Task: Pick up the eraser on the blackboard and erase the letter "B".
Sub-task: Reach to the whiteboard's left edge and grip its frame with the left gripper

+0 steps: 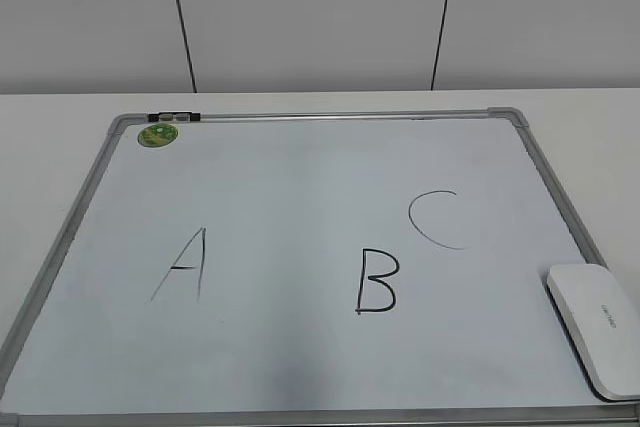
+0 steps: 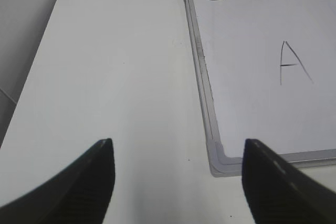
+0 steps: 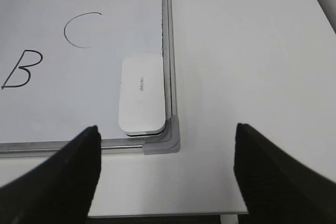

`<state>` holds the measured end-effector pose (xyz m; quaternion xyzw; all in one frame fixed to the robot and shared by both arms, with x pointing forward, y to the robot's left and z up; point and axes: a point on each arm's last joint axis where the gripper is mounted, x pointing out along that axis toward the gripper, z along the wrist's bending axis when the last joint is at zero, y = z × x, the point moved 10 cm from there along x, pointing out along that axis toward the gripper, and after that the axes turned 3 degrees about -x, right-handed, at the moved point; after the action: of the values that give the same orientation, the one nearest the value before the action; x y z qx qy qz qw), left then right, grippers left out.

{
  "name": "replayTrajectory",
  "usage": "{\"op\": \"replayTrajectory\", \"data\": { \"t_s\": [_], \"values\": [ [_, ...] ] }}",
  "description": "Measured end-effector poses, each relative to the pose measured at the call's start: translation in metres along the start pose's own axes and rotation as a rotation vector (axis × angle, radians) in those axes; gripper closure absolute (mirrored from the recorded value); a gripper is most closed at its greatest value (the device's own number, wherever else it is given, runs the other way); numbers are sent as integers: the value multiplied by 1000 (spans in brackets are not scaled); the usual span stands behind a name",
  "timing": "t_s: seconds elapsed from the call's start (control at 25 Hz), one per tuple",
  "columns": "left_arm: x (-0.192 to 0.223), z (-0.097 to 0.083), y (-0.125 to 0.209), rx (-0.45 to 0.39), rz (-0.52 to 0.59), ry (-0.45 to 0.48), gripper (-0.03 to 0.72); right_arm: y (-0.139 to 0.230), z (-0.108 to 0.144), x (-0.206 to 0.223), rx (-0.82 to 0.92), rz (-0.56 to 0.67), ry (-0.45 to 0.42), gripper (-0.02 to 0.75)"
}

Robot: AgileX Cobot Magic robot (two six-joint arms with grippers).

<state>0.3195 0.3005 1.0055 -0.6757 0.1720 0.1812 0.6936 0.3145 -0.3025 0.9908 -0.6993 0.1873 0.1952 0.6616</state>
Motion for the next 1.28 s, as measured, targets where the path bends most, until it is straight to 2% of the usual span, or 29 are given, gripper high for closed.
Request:
{"op": "replayTrajectory", "data": {
  "t_s": [0.6, 0.76, 0.92, 1.16, 1.28],
  "values": [
    [0, 0, 0, -1, 0, 2, 130, 0, 0, 0, 0, 0, 0, 151],
    [-1, 0, -9, -2, 4, 3, 130, 0, 0, 0, 0, 0, 0, 151],
    [10, 1, -24, -6, 59, 7, 130, 0, 0, 0, 0, 0, 0, 151],
    [48, 1, -48, -19, 210, 21, 130, 0, 0, 0, 0, 0, 0, 151],
    [72, 0, -64, -37, 238, 34, 130, 0, 0, 0, 0, 0, 0, 151]
  ]
}}
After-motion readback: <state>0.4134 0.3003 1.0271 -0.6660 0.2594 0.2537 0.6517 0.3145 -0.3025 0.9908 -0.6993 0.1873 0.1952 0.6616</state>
